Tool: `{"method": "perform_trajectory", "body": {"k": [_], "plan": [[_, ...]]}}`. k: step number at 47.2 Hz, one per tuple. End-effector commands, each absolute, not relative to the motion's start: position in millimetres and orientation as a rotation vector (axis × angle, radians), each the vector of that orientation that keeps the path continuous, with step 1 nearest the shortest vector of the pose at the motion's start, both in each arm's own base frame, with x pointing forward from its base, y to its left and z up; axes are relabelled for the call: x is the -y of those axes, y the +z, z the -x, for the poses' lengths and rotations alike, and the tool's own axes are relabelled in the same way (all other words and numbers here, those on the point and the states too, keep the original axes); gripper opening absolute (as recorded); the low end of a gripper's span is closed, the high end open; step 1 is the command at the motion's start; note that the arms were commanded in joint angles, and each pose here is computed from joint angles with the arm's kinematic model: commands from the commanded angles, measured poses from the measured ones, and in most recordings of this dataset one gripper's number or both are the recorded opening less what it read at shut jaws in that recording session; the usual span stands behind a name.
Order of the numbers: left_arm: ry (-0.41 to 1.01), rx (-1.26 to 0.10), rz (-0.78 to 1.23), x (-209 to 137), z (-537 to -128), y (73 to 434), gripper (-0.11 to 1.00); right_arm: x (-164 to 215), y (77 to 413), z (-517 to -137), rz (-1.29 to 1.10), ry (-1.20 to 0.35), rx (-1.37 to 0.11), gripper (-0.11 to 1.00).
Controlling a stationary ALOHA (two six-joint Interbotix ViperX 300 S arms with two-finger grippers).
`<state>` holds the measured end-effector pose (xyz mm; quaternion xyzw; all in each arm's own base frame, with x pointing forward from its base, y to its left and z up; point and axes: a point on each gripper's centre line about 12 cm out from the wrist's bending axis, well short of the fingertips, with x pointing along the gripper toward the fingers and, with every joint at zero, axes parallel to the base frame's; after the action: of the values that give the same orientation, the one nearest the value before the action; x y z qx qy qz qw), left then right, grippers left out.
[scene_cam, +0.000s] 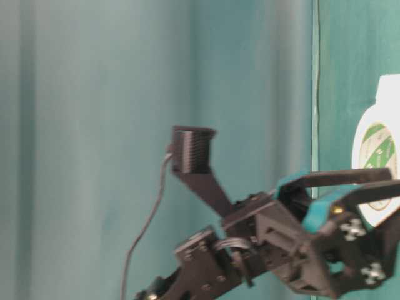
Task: Peel off the duct tape with your right arm.
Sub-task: 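Move the left gripper over the white tape roll and lower onto its rim, then close the left gripper on the roll rim and lift it upright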
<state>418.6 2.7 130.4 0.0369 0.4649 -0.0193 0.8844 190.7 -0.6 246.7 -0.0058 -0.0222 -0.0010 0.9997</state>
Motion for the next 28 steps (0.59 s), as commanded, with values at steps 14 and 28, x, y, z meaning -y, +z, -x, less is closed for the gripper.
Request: {"method": "perform_trajectory", "body": {"k": [14, 28], "plan": [[-0.038, -0.963, -0.077, -4.1, -428.7, 126.1, 0.94, 0.9, 248.5, -195.1, 0.01, -0.003, 0.048, 0.82], [-0.041, -0.964, -0.078, -2.8, -428.4, 126.6, 0.5, 0.9, 247.2, -197.0, 0.011, -0.002, 0.048, 0.82]]}}
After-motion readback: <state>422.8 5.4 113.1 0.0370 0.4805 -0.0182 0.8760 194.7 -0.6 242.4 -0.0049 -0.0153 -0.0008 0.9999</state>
